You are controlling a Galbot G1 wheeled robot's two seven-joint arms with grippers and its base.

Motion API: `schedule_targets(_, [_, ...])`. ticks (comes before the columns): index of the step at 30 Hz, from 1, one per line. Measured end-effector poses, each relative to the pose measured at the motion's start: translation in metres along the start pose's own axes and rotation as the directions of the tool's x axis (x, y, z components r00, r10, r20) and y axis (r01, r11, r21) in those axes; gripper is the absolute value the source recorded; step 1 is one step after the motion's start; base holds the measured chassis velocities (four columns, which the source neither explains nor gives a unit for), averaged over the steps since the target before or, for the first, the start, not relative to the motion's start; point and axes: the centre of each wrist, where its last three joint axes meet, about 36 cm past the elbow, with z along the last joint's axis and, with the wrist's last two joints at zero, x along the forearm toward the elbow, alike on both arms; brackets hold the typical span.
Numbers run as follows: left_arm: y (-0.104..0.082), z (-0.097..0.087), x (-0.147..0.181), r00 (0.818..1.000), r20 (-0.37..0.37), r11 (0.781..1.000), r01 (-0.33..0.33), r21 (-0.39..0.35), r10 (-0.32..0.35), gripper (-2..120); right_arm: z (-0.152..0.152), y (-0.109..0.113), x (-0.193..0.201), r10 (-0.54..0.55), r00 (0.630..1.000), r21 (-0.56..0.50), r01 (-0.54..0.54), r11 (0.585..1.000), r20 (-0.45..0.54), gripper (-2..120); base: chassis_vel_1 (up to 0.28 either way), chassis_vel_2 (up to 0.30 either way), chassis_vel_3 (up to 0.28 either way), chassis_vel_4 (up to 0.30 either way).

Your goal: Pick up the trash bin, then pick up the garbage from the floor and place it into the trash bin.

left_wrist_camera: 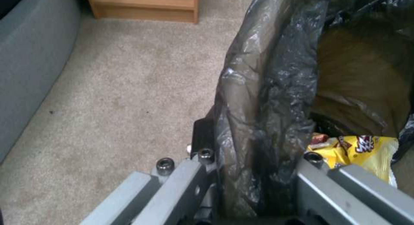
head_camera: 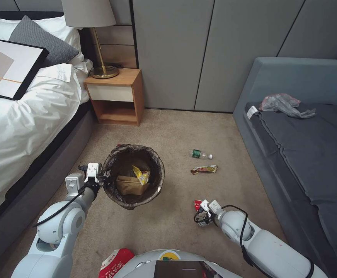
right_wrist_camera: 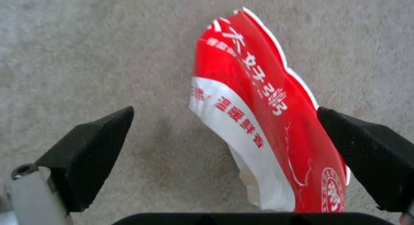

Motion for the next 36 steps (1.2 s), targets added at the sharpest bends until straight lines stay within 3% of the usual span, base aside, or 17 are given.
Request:
schedule_targets(10, [0.001, -0.001, -0.001, 1.000, 0.001, 1.000, 0.002, -0.003, -0.002, 0, 0.013, -0.004, -0.014, 0.012, 1.000, -0.004, -0.012, 1.000, -0.018, 100, 0.000, 0.000, 0.000, 0.000])
schedule_targets(13, [0.003, -0.001, -0.001, 1.000, -0.001, 1.000, 0.006, -0.006, -0.006, 0, 0.016, -0.006, -0.018, 0.020, 1.000, -0.017, -0.020, 1.000, -0.017, 95, 0.000, 0.000, 0.000, 0.000])
schedule_targets(36, [0.005, -0.002, -0.002, 1.000, -0.003, 1.000, 0.007, -0.015, -0.007, 0, 0.029, -0.016, -0.020, 0.037, 0.999, -0.063, -0.038, 0.997, -0.019, 10, 0.000, 0.000, 0.000, 0.000])
